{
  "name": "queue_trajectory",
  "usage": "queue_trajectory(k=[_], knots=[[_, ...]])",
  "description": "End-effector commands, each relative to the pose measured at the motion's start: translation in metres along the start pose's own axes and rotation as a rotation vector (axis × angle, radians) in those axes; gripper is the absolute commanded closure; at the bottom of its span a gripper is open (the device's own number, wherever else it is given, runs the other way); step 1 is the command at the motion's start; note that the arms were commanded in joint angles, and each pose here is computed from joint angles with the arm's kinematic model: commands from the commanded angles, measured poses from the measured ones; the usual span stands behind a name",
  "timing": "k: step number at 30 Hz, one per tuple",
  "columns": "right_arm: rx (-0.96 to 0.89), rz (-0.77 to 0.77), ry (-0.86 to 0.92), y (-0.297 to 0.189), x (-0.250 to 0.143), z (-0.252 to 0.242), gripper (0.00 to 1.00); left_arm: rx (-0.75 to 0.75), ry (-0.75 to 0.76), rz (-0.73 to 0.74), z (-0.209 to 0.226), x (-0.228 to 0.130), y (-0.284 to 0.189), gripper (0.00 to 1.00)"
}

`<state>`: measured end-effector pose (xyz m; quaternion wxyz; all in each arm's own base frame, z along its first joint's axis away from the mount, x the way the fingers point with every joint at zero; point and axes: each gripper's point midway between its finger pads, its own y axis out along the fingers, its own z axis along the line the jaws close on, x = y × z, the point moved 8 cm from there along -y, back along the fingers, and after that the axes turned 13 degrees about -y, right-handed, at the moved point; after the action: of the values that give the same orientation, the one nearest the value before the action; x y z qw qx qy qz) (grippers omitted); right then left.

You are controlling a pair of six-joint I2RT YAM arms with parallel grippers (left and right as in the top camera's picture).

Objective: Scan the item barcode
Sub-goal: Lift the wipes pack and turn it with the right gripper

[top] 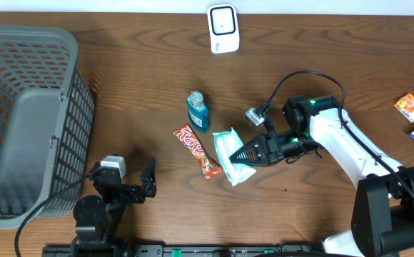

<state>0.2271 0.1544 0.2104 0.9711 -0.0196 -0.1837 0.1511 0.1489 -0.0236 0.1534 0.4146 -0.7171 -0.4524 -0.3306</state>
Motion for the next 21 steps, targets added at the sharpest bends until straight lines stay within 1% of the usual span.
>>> queue_trajectory(k=[1,5,10,14,17,21], knots=[[-0.065,0.027,-0.086,-0.005,0.002,-0.007,0.99,0.004,-0.013,0.038,0.003,-0.008,0.002,0.02],[-0.235,0.087,-0.075,-0.016,0.003,-0.027,0.99,0.004,-0.013,0.038,0.003,-0.008,0.002,0.01],[-0.485,0.099,0.011,-0.035,0.009,-0.054,0.98,0.004,-0.012,0.038,0.003,-0.008,0.002,0.02],[-0.664,0.071,0.065,-0.049,0.017,-0.070,0.98,0.004,-0.013,0.038,0.003,-0.008,0.002,0.02],[-0.778,0.018,0.104,-0.058,0.026,-0.079,0.98,0.004,-0.013,0.038,0.003,-0.008,0.002,0.02],[-0.894,-0.065,0.067,-0.068,0.047,-0.084,0.98,0.004,-0.013,0.038,0.003,-0.008,0.002,0.02]])
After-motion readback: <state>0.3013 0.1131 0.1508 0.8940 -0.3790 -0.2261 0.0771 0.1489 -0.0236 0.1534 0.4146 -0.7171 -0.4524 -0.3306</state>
